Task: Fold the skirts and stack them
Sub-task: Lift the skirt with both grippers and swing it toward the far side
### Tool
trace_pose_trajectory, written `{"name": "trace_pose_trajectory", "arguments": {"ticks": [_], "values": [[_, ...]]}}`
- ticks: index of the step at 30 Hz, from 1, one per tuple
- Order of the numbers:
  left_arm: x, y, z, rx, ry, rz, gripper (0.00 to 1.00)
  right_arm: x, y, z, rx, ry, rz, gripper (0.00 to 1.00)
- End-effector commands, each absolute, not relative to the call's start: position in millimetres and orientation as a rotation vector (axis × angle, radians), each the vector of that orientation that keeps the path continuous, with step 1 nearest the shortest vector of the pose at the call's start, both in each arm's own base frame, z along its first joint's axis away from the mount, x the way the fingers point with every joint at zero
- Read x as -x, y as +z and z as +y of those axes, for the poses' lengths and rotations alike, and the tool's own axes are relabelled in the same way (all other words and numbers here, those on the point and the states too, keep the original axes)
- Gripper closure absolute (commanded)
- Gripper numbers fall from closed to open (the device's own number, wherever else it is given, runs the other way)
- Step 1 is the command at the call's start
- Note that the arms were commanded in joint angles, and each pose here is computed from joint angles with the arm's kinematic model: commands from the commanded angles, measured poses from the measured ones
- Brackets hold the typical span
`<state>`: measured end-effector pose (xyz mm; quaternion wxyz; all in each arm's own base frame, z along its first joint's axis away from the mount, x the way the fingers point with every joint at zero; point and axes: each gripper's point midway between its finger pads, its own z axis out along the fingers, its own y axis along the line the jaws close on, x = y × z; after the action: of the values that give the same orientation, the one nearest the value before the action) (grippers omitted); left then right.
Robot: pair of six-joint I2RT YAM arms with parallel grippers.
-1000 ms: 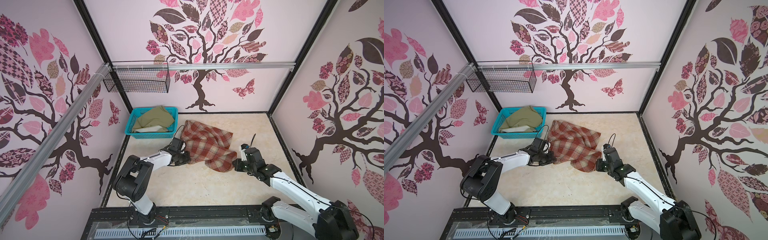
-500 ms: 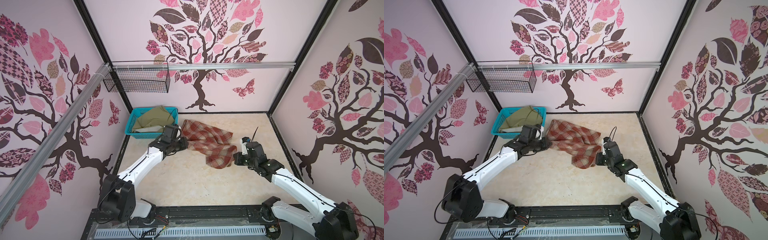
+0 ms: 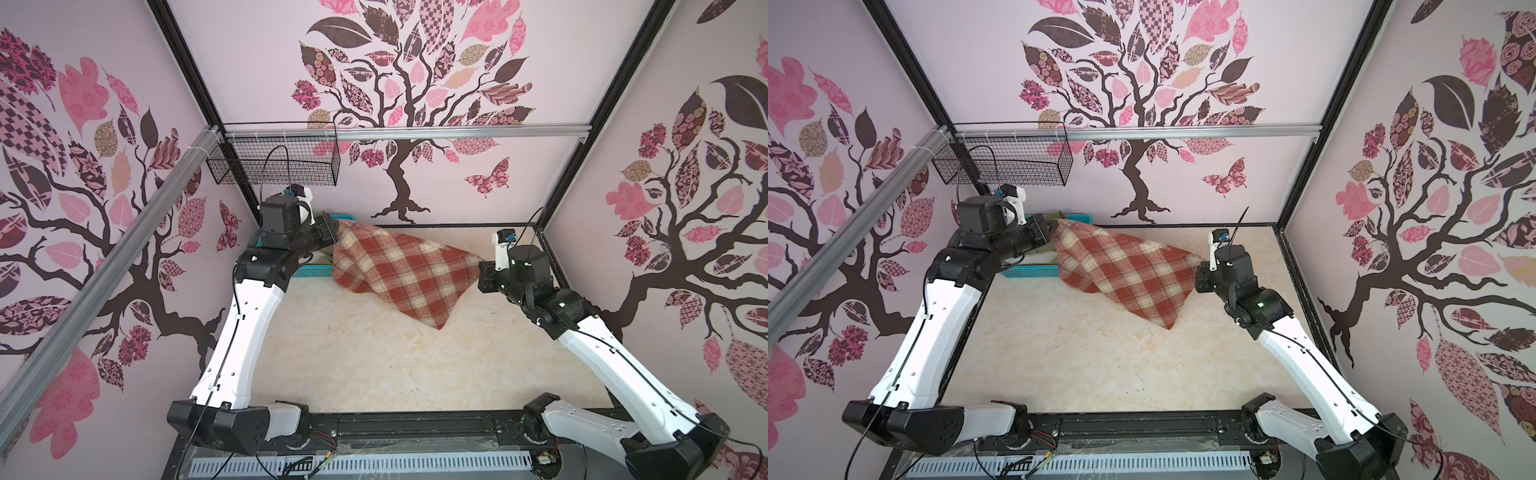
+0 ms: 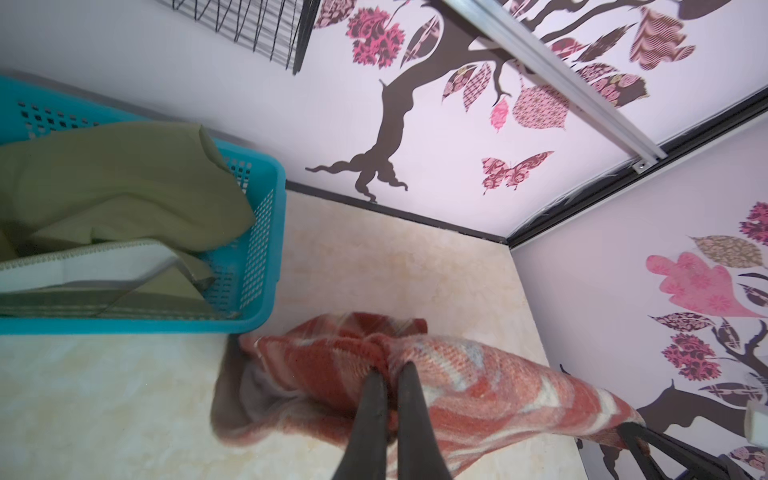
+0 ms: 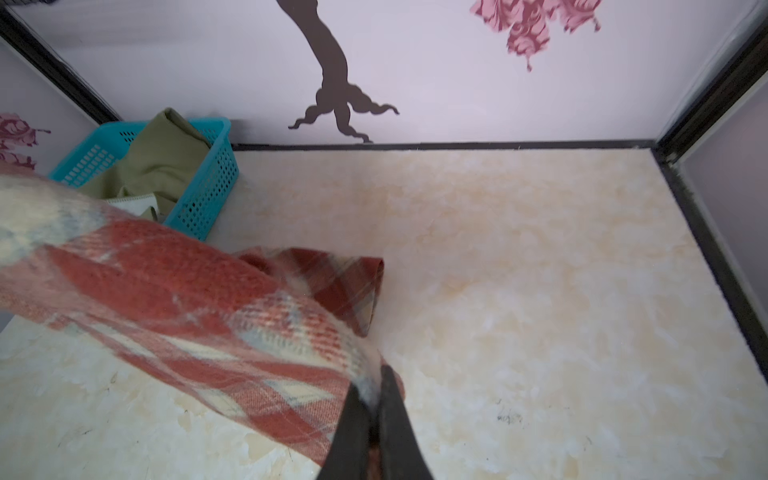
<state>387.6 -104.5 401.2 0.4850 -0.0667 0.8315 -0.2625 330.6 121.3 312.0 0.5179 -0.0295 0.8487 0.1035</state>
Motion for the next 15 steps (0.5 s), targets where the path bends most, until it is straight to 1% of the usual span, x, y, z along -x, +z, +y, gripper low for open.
{"name": "trace_pose_trajectory", "arguments": {"ticks": [1, 5, 9, 15], "values": [[-397, 422, -114, 0.105, -0.693, 1.990, 1.00, -333, 327, 105, 0.062, 0.121, 2.021, 1.00], [-423, 423, -128, 0.085, -0.763, 1.989, 1.00, -349, 335, 93, 0.022, 0.072, 2.011, 1.00], [-454, 432, -142, 0.046, -0.822, 1.975, 1.00, -378, 339, 68, -0.062, 0.072, 2.006, 1.00], [-499, 461, -152, 0.026, -0.848, 1.900, 1.00, -424, 376, 48, -0.083, -0.053, 1.933, 1.00]]}}
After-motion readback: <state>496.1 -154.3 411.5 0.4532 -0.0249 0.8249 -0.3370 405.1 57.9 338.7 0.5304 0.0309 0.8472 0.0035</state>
